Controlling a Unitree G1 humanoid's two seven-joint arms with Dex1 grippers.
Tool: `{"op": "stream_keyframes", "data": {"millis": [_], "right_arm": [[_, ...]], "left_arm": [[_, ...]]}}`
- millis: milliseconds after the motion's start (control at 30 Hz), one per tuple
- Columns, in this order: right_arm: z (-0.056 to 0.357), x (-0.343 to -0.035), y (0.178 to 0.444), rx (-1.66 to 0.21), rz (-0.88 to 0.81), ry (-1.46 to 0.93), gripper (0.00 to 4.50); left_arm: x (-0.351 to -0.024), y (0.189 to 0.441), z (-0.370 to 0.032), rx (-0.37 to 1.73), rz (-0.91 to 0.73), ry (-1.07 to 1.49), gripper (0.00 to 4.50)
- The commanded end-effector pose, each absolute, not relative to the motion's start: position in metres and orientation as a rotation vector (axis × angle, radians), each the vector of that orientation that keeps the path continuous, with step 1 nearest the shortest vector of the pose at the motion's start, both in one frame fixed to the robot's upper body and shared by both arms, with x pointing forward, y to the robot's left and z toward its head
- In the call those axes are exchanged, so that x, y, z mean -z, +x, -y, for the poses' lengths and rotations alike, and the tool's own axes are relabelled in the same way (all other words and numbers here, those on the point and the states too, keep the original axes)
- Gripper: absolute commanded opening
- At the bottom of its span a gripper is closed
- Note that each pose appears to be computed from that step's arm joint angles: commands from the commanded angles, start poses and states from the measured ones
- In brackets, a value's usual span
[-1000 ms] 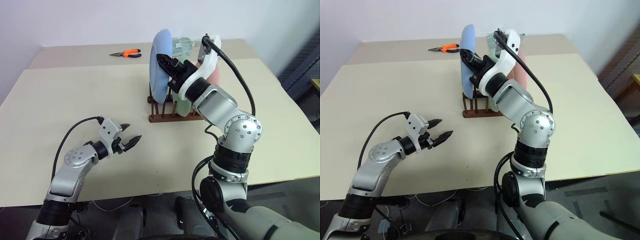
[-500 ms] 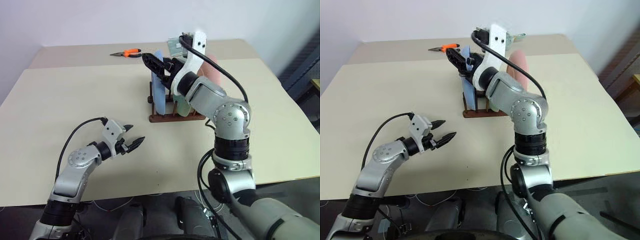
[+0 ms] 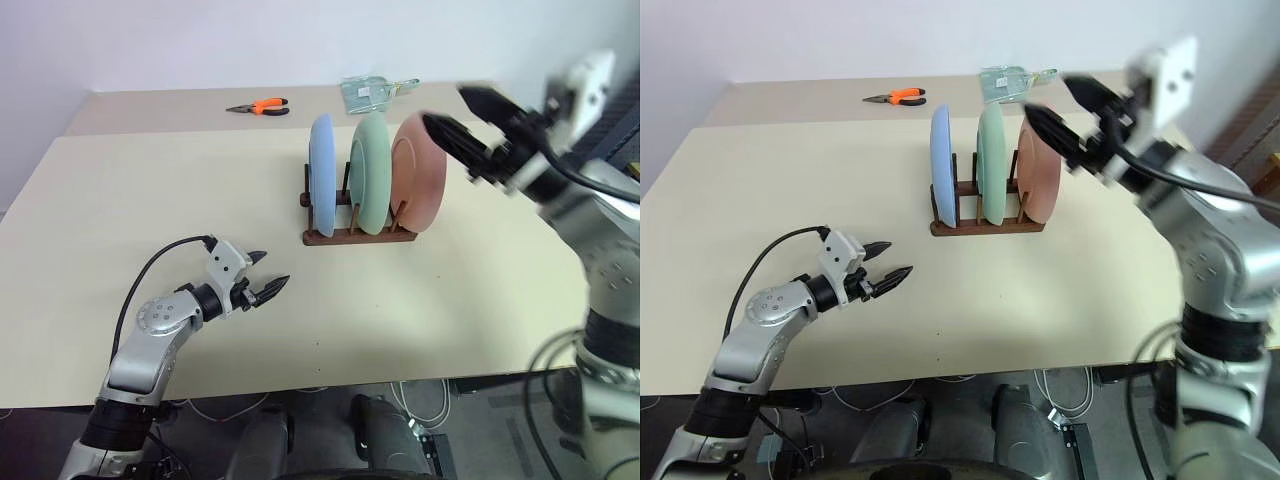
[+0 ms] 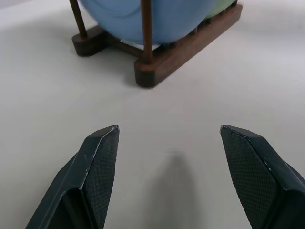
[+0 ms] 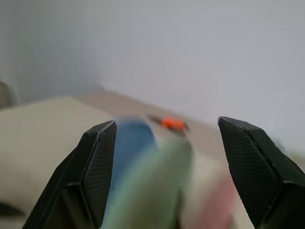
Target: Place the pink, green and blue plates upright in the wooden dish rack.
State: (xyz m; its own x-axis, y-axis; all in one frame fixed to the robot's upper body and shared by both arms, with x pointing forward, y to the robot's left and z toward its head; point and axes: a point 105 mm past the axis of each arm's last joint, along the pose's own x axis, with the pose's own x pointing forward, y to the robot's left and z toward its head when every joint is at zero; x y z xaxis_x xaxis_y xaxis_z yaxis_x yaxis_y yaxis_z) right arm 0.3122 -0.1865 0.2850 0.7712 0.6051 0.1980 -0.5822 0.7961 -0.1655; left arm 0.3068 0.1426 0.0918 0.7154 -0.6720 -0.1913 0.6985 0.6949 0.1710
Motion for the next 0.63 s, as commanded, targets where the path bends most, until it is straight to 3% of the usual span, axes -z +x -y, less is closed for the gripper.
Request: {"op": "stream_keyframes", "data": {"millis": [33,133,300,633], "right_arm": [[0.223,-0.262,0.282,-0.638,0.151,-0.214,3.45],[0.246,-0.209,0.274,-0.605,-0.057,-0.286,3.45],[0.266,-0.168,0.281,-0.549,-0.142,-0.338,3.45],[0.265,-0.149,0.301,-0.577,-0.120,-0.334,3.45]], "left_arm": [[-0.098,0.313,-0.154,0.737,-0.079,0.266,3.47],[-0.093,0.316,-0.171,0.696,-0.096,0.284,3.47],[-0.093,0.315,-0.188,0.653,-0.095,0.302,3.47],[-0.087,0.305,-0.193,0.595,-0.097,0.309,3.47]]}}
